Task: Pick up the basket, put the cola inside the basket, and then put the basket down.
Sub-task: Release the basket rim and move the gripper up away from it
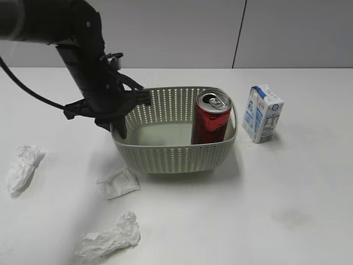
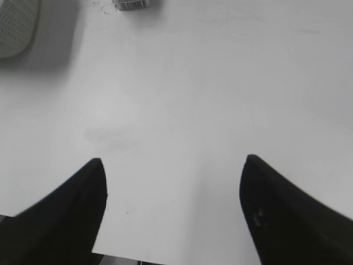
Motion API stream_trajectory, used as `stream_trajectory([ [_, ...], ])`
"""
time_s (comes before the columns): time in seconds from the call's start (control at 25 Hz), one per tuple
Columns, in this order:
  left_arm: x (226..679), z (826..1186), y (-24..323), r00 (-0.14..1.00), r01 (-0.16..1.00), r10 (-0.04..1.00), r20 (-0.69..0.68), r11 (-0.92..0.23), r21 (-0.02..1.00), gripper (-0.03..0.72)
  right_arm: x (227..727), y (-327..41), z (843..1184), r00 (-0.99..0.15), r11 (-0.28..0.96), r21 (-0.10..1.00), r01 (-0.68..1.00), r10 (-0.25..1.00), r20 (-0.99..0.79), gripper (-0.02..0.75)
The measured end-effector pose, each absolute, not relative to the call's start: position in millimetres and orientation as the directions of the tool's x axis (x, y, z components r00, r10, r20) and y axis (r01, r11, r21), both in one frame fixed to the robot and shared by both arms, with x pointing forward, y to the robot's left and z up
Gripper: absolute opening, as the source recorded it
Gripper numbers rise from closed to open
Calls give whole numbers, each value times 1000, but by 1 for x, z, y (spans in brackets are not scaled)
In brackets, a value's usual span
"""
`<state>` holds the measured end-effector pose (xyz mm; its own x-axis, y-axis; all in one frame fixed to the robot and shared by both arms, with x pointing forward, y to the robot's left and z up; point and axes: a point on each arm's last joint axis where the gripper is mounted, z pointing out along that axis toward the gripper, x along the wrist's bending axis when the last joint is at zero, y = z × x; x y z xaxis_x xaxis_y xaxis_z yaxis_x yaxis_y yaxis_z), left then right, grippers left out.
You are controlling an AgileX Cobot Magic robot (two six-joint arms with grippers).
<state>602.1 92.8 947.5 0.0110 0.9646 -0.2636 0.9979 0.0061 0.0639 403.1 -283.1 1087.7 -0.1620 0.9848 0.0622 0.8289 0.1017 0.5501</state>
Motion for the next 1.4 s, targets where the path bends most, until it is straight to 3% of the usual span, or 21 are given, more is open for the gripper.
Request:
stream_trajectory([
  [0.4,628,940,89,16,995,967,-255,9,98,10,318,-287,1049,-158,94,722,685,987,21,572],
  [0.6,628,930,88,10,997,969,-247,9,76,63,291,-287,1040,-159,93,787,610,987,7,572],
  [0.76,629,929,88,7,997,968,-249,13,77,217,274,-288,1037,-161,93,823,560,987,-2,572],
  [0.88,630,930,88,21,996,968,-250,1,87,442,263,-288,1038,-161,92,861,500,987,-12,572],
  [1.0,633,935,86,45,995,966,-254,-20,102,603,255,-288,1039,-160,91,889,448,987,-20,572],
  [1.12,640,950,87,74,992,963,-260,-44,122,645,250,-288,1040,-159,90,903,421,987,-24,572],
  [1.4,672,1018,119,145,970,960,-238,-90,226,646,249,-288,1040,-145,57,905,422,989,5,572],
])
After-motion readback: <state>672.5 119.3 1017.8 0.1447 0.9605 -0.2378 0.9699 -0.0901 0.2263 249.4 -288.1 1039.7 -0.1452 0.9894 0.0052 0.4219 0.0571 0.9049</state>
